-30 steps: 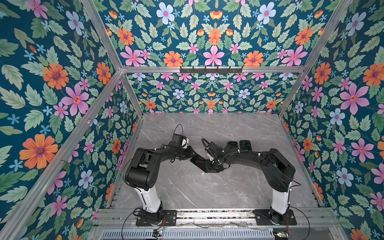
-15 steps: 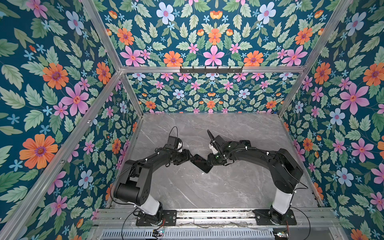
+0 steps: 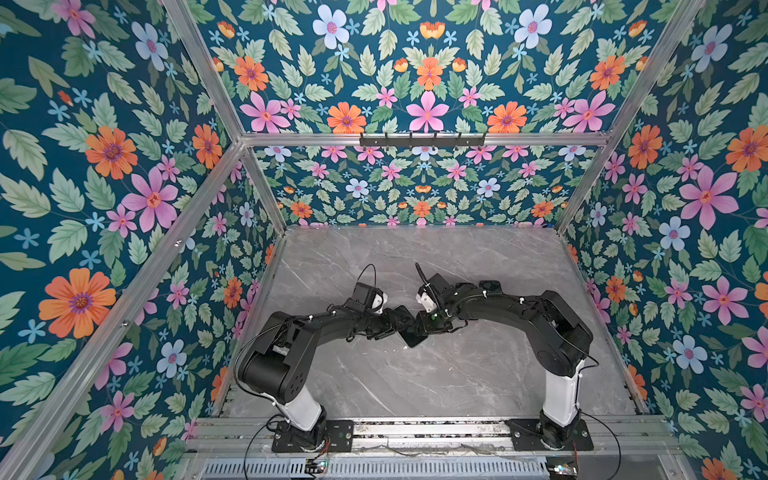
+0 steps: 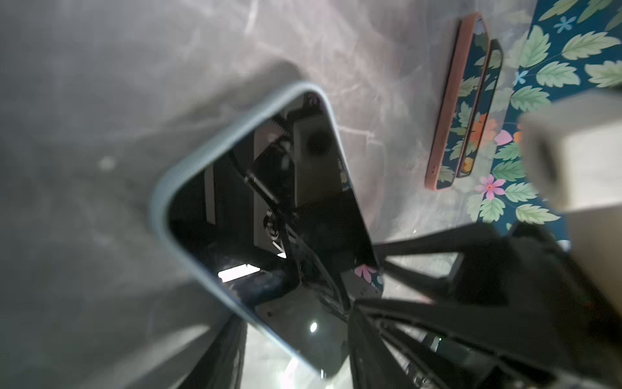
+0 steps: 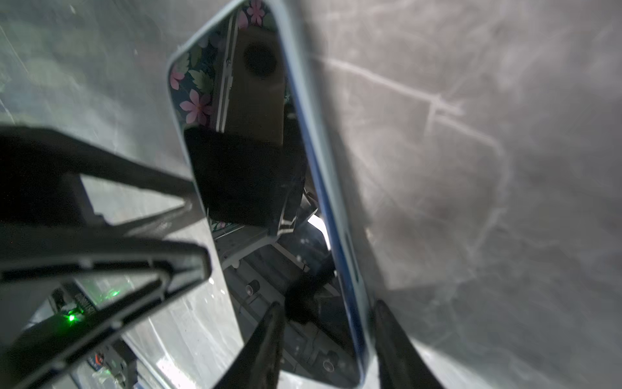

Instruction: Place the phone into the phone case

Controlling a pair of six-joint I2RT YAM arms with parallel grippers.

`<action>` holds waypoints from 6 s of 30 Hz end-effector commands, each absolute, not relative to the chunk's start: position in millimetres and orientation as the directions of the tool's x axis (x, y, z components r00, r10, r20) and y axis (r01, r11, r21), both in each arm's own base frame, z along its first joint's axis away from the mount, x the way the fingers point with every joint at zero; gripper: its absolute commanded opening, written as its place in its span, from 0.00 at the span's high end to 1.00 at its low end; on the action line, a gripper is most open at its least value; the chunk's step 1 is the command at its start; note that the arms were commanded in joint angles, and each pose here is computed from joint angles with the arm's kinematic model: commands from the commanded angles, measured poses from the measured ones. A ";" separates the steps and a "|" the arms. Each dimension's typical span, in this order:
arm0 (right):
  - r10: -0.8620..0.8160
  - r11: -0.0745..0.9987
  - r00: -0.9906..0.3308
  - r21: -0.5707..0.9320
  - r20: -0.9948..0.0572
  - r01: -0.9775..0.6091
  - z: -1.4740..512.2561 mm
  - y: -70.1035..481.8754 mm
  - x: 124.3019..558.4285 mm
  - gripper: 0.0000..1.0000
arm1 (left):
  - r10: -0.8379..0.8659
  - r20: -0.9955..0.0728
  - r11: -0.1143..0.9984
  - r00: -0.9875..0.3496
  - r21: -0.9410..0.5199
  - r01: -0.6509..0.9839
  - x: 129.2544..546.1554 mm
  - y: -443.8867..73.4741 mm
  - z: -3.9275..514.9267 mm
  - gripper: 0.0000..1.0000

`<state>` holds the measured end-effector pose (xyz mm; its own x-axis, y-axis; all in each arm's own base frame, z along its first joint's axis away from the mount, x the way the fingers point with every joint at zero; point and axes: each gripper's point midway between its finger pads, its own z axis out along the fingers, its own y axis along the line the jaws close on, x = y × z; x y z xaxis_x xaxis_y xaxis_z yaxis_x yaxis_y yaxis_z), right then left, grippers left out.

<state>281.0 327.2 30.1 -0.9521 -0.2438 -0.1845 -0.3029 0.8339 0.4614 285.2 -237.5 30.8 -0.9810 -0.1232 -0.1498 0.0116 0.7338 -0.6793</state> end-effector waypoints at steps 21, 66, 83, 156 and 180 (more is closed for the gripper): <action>0.000 0.872 -0.970 0.475 -0.241 -0.118 67.5 308.6 256.7 0.48 | -0.099 0.019 0.776 -0.995 -0.624 -0.090 235.5 -234.8 45.5 0.71; -0.097 0.872 -0.979 0.459 -0.181 -0.171 36.2 328.0 240.8 0.54 | -0.071 0.058 0.837 -0.996 -0.540 -0.091 223.1 -229.6 0.8 0.91; -0.083 0.892 -0.980 0.425 -0.181 -0.154 37.8 320.6 242.4 0.65 | -0.062 -0.014 0.763 -0.998 -0.646 -0.039 240.8 -251.2 23.2 0.67; -0.009 0.849 -0.989 0.522 -0.144 -0.084 29.3 320.3 252.4 0.82 | -0.024 -0.004 0.743 -1.000 -0.669 -0.015 231.9 -260.4 21.1 0.60; 0.005 0.889 -0.969 0.445 -0.246 -0.109 51.5 308.2 311.7 0.58 | 0.035 -0.133 0.853 -0.991 -0.512 0.099 301.3 -242.9 26.6 0.55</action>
